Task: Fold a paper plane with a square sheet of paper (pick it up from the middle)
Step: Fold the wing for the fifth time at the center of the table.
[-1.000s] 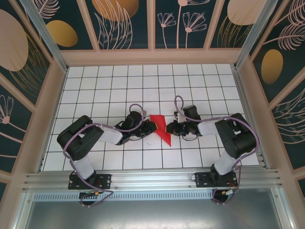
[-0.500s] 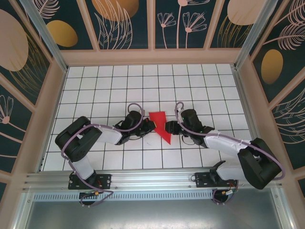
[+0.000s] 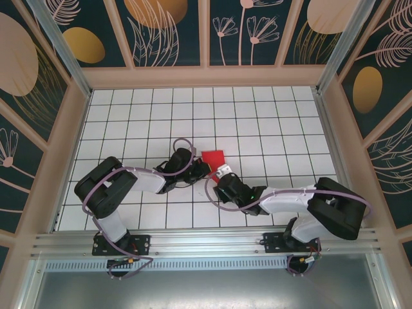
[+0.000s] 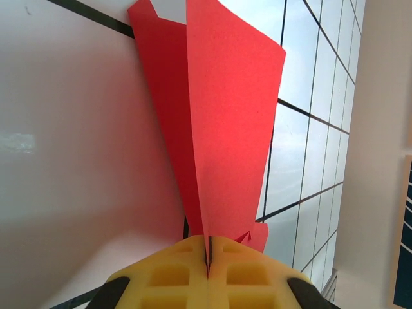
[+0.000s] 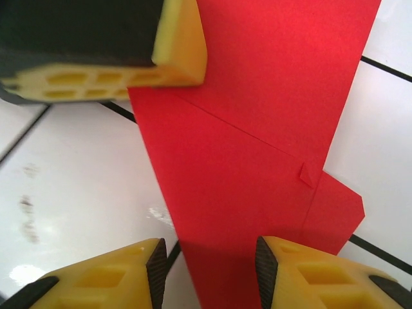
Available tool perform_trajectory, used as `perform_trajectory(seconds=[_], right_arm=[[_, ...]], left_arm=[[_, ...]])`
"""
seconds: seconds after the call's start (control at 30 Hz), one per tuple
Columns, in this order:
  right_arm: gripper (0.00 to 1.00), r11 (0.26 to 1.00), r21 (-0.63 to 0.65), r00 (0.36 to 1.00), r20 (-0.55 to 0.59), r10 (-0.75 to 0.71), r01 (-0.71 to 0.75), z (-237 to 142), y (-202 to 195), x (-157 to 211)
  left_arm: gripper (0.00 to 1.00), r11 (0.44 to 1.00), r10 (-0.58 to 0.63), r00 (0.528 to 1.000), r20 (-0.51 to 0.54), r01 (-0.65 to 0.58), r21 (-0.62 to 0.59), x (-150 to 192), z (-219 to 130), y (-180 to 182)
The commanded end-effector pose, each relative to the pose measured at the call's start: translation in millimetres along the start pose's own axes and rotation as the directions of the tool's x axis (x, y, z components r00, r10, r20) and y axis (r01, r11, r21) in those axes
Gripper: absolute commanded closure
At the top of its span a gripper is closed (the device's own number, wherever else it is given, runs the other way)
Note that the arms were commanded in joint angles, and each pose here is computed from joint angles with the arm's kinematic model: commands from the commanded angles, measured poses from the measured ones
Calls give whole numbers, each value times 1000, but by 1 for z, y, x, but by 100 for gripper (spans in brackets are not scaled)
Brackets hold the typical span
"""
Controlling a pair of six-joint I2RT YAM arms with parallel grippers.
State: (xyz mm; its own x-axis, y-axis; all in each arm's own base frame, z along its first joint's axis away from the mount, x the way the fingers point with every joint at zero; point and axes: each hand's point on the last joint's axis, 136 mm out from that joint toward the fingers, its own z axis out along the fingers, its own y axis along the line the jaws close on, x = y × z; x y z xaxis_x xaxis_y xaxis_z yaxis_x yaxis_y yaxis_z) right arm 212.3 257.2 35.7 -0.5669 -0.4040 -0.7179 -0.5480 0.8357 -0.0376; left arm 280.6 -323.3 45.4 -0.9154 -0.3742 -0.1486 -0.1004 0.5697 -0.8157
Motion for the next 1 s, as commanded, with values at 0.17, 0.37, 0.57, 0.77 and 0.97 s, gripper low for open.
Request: perform_trajectory(seconds=[0.17,0.37,0.57,0.77,0.97], right_arm=[[60,972,184,989,13,-150,145,13,-7,-17],[73,970,187,987,11,-158,153,13,-6,-16],[82,975,161,988,4,-157,155,15,-1,-13],[94,982,137,991,7,-133,131,16,3,-12],[100,999,45,1000,8,-10,10,18,5,-12]], left_arm=[[100,1000,23,1000,5,-23,9,-3,-1,-12],[100,999,32,999,3,-32,-5,-3,-1,-10],[100,999,38,999,2,-38,-10,-4,-1,-12],[100,999,41,999,1,-41,-19,-4,-1,-11],[85,998,64,997,38,-64,-19,-11,-11,-19]])
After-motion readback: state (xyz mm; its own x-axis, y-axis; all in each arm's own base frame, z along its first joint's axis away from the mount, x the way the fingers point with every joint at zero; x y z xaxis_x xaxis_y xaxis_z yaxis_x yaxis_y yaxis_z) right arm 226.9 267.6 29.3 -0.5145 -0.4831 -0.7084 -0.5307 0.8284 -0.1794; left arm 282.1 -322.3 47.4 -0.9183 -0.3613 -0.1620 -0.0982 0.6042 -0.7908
